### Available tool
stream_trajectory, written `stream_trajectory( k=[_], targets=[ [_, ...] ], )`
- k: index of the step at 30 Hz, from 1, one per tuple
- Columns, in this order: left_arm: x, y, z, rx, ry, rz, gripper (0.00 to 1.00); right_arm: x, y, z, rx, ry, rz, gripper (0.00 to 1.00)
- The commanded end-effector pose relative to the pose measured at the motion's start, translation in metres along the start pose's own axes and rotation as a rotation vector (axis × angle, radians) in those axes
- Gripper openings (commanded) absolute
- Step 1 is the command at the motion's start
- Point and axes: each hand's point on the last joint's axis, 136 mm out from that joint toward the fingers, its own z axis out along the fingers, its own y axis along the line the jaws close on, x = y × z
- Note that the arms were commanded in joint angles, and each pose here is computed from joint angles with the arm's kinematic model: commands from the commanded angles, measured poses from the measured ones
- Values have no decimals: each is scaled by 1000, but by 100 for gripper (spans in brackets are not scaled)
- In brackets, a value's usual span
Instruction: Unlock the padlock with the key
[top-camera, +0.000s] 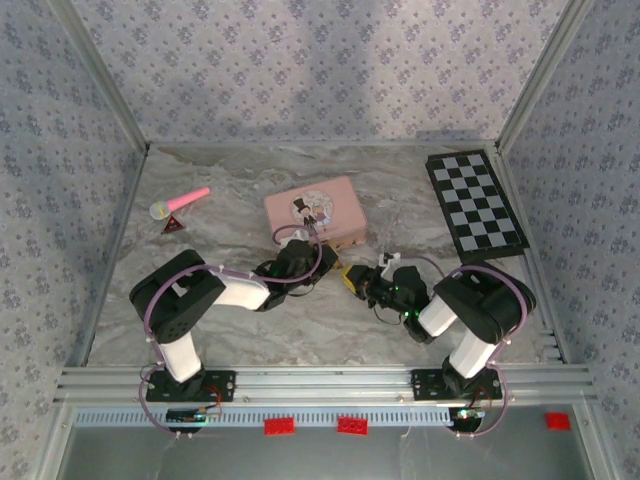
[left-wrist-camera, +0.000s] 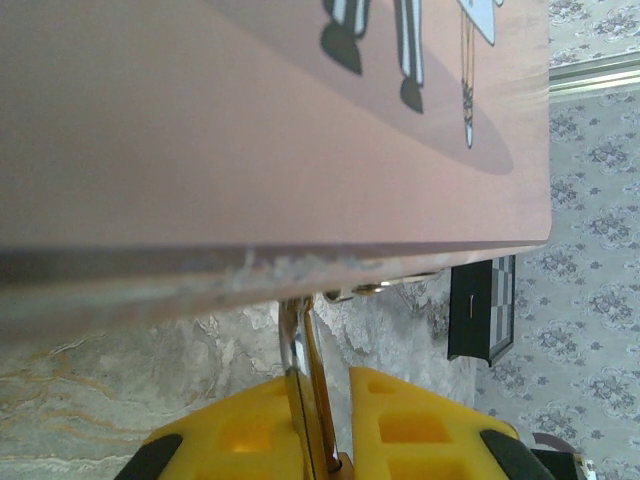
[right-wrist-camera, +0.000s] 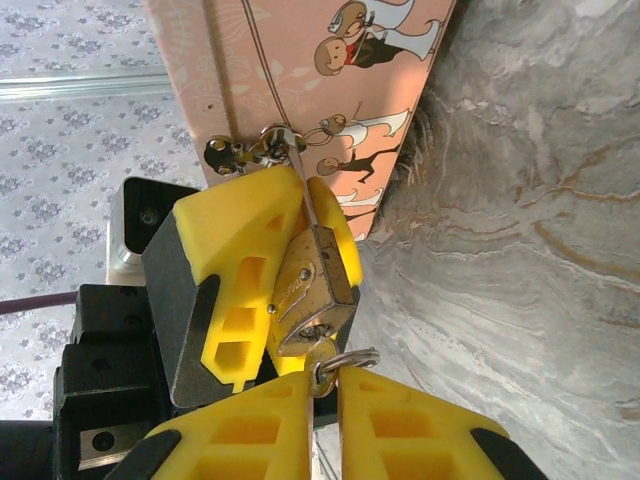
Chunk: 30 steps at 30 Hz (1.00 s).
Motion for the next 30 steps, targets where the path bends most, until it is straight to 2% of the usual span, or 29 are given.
stream_trajectory(
  k=[1, 18, 30],
  targets=[
    [21, -28, -4, 83, 122, -98, 0, 1, 13, 6, -43, 10, -26, 14],
    [31, -38, -11, 97, 144, -71, 0, -10, 15, 16, -48, -5, -11, 7],
    [36, -37, -6, 107, 161, -84, 0, -14, 16, 17, -49, -17, -7, 8]
  ],
)
